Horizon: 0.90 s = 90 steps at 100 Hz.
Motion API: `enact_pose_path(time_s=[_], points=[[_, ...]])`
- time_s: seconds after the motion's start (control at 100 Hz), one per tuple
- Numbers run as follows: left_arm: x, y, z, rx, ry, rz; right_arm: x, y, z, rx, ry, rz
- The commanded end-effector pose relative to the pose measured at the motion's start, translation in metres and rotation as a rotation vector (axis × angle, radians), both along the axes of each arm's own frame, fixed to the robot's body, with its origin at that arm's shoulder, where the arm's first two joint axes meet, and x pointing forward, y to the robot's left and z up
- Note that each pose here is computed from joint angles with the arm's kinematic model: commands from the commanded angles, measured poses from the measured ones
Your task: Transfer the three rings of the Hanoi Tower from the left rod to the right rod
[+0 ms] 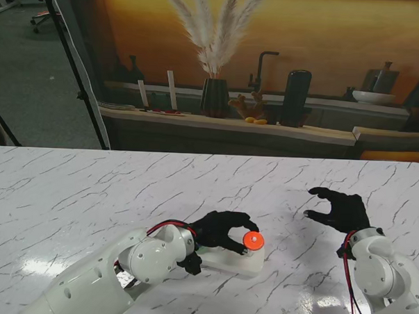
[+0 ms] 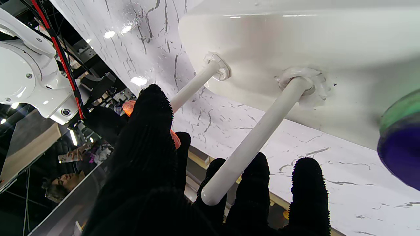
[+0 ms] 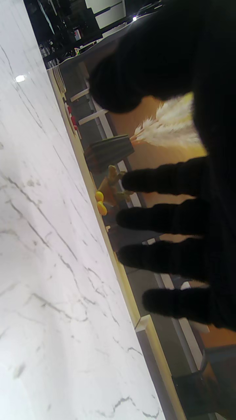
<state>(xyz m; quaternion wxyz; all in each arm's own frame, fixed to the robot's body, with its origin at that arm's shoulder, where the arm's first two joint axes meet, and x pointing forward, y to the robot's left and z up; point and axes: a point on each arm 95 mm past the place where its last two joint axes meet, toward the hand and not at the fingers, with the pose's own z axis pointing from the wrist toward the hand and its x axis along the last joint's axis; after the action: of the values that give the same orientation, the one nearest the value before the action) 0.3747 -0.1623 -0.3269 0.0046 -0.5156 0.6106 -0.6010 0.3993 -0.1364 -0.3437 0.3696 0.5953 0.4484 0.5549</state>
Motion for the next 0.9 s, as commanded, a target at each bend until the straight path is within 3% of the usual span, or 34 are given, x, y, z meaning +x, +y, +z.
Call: enact_pose_path(time_s=[0.0, 0.53, 0.89], points=[[-0.001, -0.002, -0.001, 0.001, 0.007, -0.02, -0.003, 0.004, -0.005, 0.009, 0.008, 0.006], [0.001, 0.007, 0.005, 0.067, 0.036, -0.105, -0.002, 0.005, -0.006, 0.012, 0.009, 0.006], [0.0, 0.027, 0.029, -0.01, -0.107, -0.009, -0.002, 0.007, -0.007, 0.013, 0.012, 0.007]])
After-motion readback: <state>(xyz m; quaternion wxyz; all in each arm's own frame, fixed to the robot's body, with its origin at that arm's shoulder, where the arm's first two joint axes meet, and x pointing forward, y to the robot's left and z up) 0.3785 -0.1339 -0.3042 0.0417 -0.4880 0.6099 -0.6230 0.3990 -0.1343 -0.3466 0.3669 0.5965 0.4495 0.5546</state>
